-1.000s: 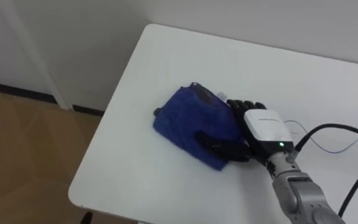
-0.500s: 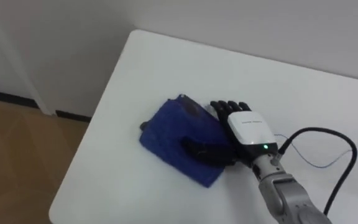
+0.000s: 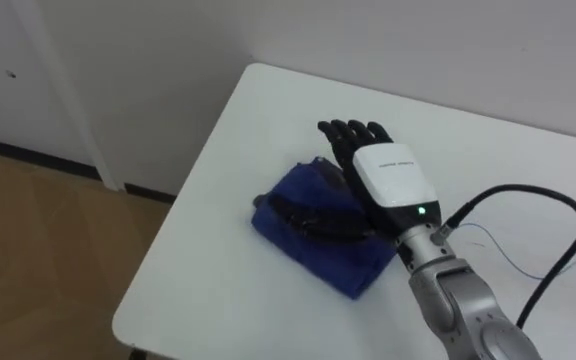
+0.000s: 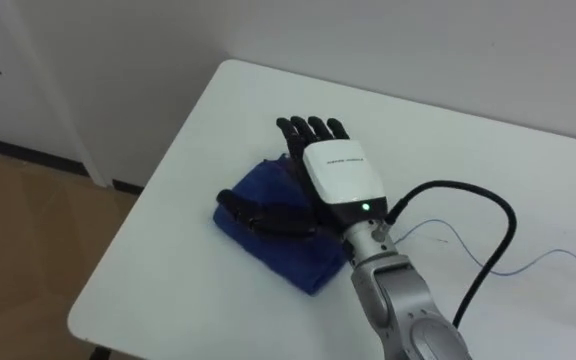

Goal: Wipe table

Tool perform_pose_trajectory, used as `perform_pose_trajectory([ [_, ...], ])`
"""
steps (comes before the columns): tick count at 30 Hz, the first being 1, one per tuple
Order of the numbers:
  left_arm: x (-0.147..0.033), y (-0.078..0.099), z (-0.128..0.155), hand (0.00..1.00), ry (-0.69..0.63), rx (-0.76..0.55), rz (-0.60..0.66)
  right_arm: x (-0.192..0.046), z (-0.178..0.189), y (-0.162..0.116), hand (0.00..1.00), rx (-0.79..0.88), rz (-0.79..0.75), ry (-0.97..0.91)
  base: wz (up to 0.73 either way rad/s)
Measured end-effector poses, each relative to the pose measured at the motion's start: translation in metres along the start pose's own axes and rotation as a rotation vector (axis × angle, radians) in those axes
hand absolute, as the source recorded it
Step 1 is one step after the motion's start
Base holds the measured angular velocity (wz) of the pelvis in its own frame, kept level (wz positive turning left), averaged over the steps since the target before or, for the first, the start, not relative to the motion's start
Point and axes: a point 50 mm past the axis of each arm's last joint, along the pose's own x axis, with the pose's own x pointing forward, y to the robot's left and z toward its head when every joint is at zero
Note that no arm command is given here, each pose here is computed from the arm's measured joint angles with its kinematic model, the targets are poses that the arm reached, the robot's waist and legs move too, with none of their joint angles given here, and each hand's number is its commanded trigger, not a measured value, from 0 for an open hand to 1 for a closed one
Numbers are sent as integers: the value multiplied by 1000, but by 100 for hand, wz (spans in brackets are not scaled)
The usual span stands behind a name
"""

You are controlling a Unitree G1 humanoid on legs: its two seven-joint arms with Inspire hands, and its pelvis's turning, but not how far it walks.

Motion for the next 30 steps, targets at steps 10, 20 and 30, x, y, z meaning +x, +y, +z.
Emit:
perform_pose_trajectory([
  [10,1,-4,8,0,-19,7,-23,-3,2,3,0,-11,13,-12,0],
  [20,1,-6,11,0,-28,24,-49,-19,-2,33,0,5,182,19,0],
  [30,1,-5,10,0,-26,29,-36,-27,-9,46,0,-9,270,48,0],
])
